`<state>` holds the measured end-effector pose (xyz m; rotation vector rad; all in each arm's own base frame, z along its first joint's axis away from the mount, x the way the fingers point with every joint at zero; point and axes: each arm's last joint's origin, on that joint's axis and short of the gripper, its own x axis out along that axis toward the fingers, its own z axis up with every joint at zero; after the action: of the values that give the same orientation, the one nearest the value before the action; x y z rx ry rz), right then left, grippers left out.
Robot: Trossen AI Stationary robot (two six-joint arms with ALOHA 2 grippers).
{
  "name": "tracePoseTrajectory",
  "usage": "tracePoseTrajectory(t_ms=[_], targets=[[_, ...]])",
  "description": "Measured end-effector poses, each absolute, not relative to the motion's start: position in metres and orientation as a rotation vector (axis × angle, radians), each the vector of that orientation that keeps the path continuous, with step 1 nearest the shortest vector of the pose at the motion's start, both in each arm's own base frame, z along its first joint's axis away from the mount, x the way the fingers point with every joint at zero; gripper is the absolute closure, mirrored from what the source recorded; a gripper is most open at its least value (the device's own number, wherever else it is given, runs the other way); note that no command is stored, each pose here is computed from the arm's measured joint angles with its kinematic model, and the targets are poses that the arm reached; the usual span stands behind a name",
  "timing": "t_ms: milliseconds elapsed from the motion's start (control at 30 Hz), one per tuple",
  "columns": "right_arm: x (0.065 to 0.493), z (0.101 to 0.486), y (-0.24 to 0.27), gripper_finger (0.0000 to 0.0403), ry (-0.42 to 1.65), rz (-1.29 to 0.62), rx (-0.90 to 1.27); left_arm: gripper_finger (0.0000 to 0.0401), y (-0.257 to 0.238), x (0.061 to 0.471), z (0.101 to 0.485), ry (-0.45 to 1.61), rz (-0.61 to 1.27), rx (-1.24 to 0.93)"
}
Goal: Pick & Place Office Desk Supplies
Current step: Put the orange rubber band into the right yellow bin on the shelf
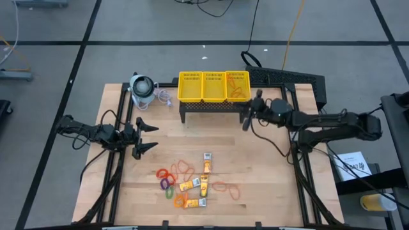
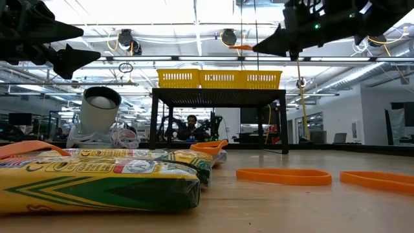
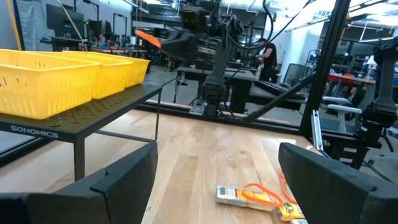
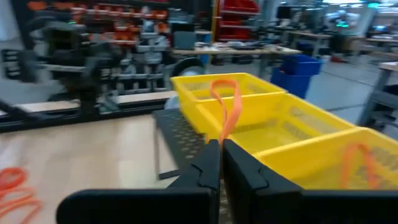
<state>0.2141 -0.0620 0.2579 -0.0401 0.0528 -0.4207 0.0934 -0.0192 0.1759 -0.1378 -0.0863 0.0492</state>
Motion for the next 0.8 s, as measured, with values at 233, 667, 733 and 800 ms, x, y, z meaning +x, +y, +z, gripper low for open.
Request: tracePoseTrajectory(t_ms=[233, 667, 733, 800], targets=[[0.205, 0.26, -0.088, 0.0403, 0.034, -0.543, -0.036, 0.0061, -0.019, 0.093, 0.176, -0.087, 0.049, -0.138], [0.194, 0.259, -0.11, 0.0396, 0.042, -0.742, -0.015, 0.0061, -0.019, 0.093, 0.176, -0.086, 0.049, -0.138], [0.194, 0.259, -0.11, 0.0396, 0.042, -0.742, -0.015, 0.0061, -0.019, 0.093, 0.176, -0.087, 0.049, -0.138], [0.194, 0.259, -0.11, 0.0395, 0.042, -0.742, -0.015, 0.0061, -0.019, 0.093, 0.176, -0.087, 0.049, -0.138]])
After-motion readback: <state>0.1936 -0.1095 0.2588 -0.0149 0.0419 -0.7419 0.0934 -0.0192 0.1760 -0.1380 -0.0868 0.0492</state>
